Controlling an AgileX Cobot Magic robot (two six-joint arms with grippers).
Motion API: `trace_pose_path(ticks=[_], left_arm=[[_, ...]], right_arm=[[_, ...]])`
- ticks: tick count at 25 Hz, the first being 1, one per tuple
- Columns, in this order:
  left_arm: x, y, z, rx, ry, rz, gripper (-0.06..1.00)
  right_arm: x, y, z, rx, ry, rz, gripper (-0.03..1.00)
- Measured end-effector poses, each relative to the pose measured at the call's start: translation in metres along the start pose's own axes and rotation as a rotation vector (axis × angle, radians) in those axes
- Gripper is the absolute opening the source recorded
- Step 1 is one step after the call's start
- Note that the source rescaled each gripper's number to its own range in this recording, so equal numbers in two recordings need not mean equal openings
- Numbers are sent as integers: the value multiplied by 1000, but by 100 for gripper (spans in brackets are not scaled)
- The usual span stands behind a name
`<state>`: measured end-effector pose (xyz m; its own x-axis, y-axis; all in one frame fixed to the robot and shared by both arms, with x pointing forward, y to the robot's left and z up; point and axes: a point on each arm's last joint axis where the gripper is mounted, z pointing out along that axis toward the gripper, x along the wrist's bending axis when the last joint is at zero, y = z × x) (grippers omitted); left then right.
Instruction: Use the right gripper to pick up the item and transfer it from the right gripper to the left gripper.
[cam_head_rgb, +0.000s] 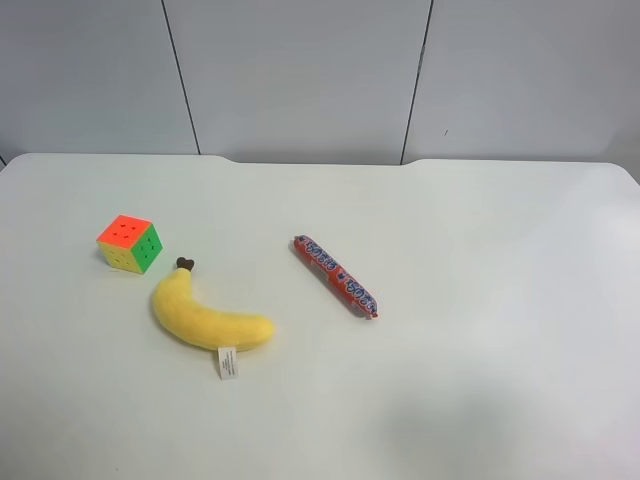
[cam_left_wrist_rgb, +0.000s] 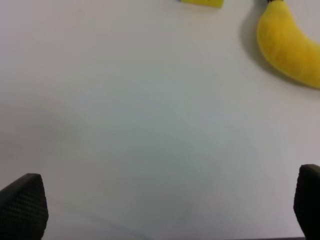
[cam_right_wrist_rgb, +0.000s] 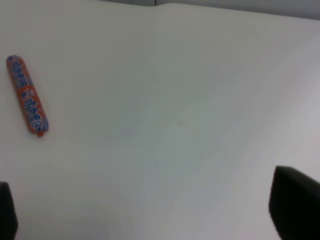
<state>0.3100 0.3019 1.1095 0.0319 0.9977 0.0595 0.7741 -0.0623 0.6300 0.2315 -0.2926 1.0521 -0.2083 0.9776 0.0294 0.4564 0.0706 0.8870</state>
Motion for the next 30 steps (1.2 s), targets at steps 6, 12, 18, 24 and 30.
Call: trace_pose_path(ticks=[6,12,18,24,30], left_arm=[[2,-49,-4,-92,-4,-13,100],[4,-81,-8,-200,-14,-28,100],[2,-102,-14,-319,-53,-47,100],[2,-99,-13,-383,-58,-45,100],[1,-95,-5,-422,-62,-43,100]], right_arm=[[0,0,0,0,0,0,100],[0,0,0,0,0,0,100],[0,0,0,0,0,0,100],[0,0,0,0,0,0,100],[0,0,0,0,0,0,100]])
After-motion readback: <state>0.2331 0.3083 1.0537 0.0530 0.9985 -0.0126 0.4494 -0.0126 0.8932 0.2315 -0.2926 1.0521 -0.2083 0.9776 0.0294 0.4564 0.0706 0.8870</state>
